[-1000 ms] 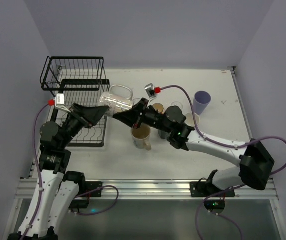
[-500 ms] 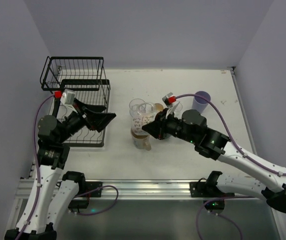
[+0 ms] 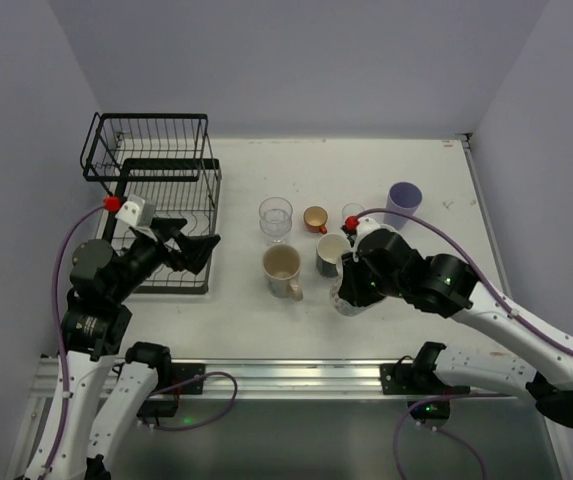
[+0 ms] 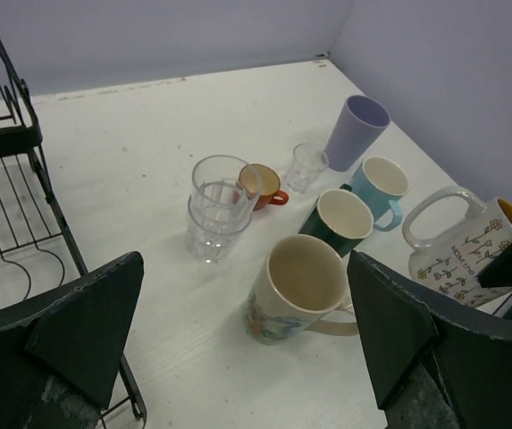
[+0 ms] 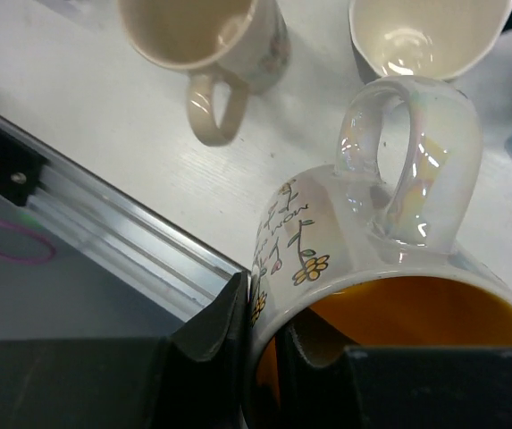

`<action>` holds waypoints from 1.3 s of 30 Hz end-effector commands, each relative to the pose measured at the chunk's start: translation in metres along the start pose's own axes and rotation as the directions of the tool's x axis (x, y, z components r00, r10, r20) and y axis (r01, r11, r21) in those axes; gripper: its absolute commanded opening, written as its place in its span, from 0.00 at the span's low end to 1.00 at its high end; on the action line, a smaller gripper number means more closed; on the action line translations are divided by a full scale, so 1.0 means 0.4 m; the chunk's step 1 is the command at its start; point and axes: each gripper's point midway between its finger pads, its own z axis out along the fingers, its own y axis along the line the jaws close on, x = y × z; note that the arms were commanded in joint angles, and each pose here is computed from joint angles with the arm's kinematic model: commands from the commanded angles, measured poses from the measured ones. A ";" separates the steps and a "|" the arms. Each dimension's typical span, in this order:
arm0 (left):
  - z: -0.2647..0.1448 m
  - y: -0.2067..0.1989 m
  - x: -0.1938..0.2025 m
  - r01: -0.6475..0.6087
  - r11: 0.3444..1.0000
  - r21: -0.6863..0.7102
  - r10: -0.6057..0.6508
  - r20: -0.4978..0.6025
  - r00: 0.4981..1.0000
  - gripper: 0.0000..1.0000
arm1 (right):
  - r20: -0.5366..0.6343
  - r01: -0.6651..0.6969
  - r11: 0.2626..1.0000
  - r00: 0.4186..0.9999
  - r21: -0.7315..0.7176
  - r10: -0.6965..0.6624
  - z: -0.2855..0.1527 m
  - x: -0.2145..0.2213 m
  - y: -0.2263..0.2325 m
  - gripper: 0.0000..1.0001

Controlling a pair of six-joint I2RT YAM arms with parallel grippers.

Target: Unload the cups from the dish rack

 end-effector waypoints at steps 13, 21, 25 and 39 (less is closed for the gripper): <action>-0.005 0.097 0.109 -0.038 0.986 -0.164 0.032 -0.038 0.999 1.00 | -0.188 0.008 0.985 0.982 0.170 0.025 0.224 0.109 -0.048 0.00; 0.007 0.106 0.129 -0.045 0.986 -0.161 0.037 -0.054 0.998 1.00 | -0.202 -0.022 0.974 0.977 0.224 0.069 0.304 0.140 -0.061 0.00; 0.008 0.105 0.131 -0.047 0.986 -0.158 0.038 -0.056 0.998 1.00 | -0.199 -0.016 0.971 0.978 0.240 0.065 0.322 0.146 -0.061 0.04; 0.007 0.121 0.121 -0.046 0.979 -0.196 0.037 -0.049 0.998 1.00 | -0.045 -0.019 0.990 0.999 0.143 0.026 0.203 0.052 0.001 0.85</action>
